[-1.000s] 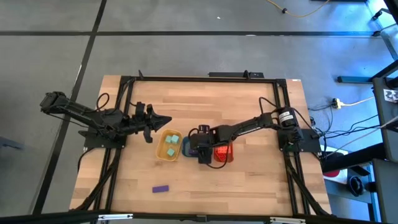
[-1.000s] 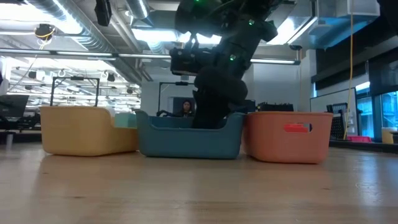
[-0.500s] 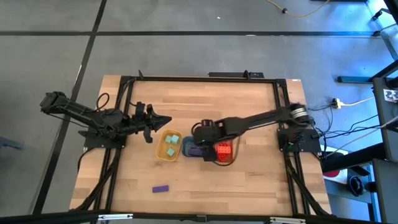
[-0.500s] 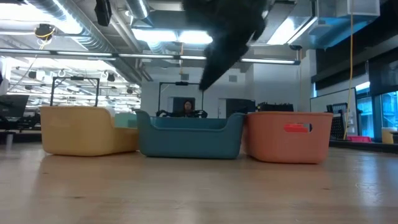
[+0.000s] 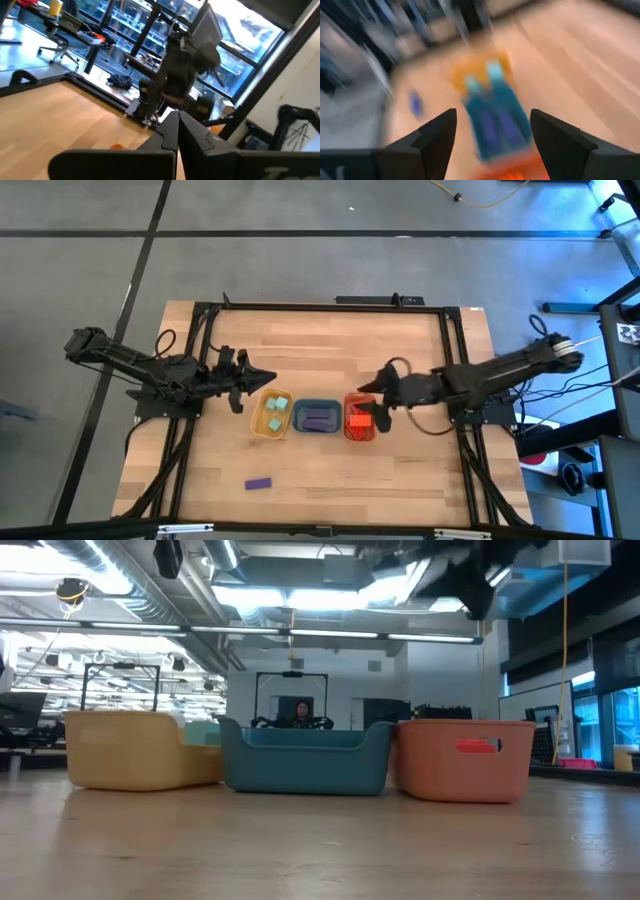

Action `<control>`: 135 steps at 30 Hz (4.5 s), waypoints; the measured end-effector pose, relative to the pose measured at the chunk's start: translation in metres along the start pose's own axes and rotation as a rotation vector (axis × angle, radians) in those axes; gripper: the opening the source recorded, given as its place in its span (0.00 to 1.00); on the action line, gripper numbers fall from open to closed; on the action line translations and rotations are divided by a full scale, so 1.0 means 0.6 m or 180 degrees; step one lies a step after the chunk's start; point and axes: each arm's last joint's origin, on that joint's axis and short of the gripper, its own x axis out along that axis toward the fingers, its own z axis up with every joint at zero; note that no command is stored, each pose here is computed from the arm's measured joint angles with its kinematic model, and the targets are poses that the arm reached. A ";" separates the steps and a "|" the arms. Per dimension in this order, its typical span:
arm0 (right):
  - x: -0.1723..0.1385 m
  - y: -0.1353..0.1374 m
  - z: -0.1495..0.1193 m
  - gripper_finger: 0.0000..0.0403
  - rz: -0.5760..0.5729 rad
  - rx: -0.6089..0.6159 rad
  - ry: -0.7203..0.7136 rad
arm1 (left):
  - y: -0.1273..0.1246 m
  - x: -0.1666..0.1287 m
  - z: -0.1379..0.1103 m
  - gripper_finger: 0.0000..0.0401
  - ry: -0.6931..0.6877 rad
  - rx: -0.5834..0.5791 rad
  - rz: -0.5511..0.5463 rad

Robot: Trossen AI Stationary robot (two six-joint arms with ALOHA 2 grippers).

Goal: Sort & place blocks by color
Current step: Put the violet block into the blue bin

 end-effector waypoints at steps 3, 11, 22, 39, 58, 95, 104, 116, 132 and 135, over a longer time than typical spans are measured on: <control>-0.026 0.002 0.020 0.64 0.0461 0.0296 -0.0776 | 0.000 0.000 0.000 0.00 0.0012 0.0078 -0.0025; -0.103 0.004 0.083 0.64 0.0943 -0.0001 -0.1837 | 0.000 0.000 0.000 0.00 -0.0011 0.0343 0.0023; -0.114 -0.003 0.080 0.49 0.0875 -0.0104 -0.1723 | 0.000 0.000 0.000 0.00 -0.0012 0.0413 0.0024; -0.106 -0.005 0.065 0.01 0.0945 -0.0250 -0.1352 | 0.000 0.000 0.000 0.00 -0.0011 0.0416 0.0024; -0.106 -0.005 0.065 0.00 0.0945 -0.0247 -0.1352 | 0.002 0.000 0.001 0.40 -0.0063 0.0662 0.0153; -0.099 -0.009 0.054 0.00 0.0827 -0.0325 -0.1113 | -0.196 0.013 -0.266 0.45 0.4513 0.0965 0.1018; -0.097 -0.012 0.048 0.00 0.0779 -0.0368 -0.1003 | -0.185 0.014 -0.368 0.45 0.4633 0.1129 0.1235; -0.096 -0.012 0.046 0.00 0.0809 -0.0457 -0.0960 | -0.179 0.022 -0.385 0.45 0.4613 0.1110 0.1235; -0.096 -0.013 0.045 0.00 0.0787 -0.0476 -0.0933 | -0.176 0.020 -0.396 0.45 0.4583 0.1102 0.1015; -0.095 -0.013 0.045 0.00 0.0784 -0.0479 -0.0928 | -0.170 0.020 -0.398 0.45 0.4581 0.1114 0.1050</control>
